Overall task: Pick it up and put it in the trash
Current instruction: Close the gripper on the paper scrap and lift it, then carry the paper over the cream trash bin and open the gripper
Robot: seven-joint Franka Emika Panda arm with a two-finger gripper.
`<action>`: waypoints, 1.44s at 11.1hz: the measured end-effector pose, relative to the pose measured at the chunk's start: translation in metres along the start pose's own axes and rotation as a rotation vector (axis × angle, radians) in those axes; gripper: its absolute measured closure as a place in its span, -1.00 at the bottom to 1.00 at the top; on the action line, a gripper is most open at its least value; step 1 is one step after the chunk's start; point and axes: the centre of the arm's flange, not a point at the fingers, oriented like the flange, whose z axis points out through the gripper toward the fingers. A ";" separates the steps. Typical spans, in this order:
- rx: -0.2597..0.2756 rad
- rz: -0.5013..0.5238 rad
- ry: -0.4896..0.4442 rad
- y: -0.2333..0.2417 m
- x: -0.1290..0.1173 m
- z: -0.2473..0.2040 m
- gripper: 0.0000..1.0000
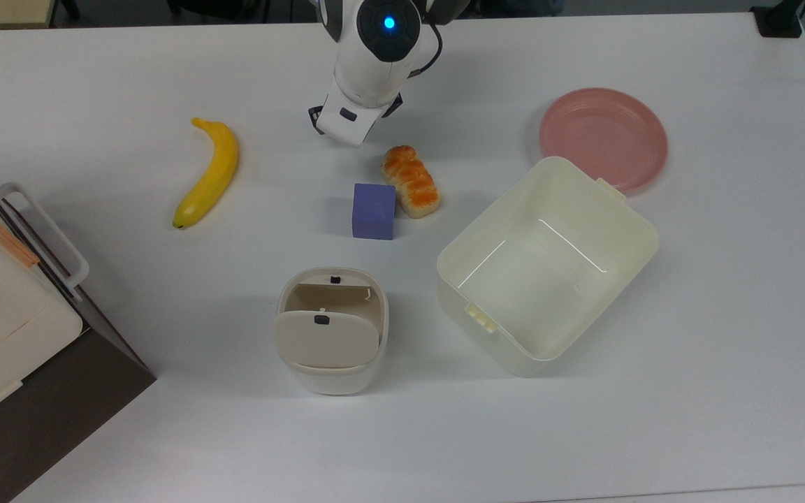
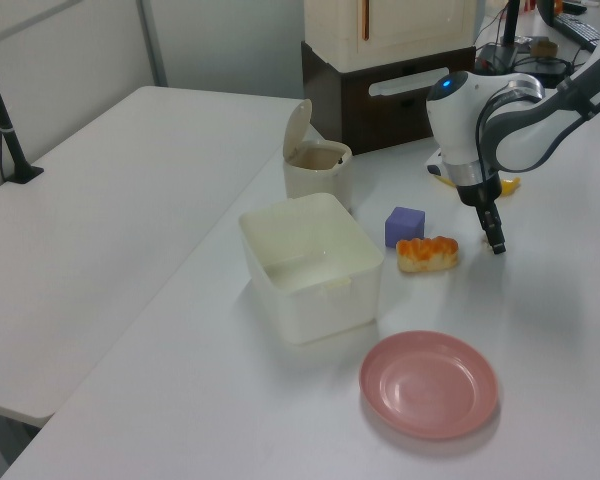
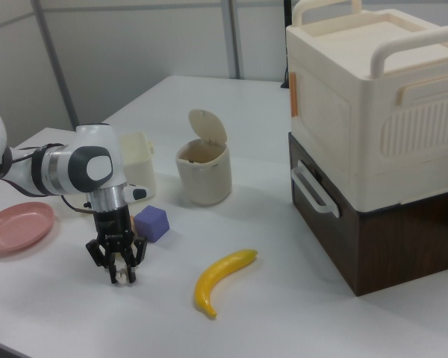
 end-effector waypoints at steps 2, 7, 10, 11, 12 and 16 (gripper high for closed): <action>-0.008 -0.010 0.037 -0.004 0.001 -0.015 0.62; -0.041 0.030 0.335 0.015 0.009 -0.158 0.65; -0.021 0.169 0.595 0.079 0.026 -0.235 0.65; -0.027 0.228 0.656 0.102 0.041 -0.236 0.65; -0.033 0.288 0.703 0.117 0.058 -0.230 0.64; 0.004 0.496 0.795 0.133 0.111 -0.204 0.05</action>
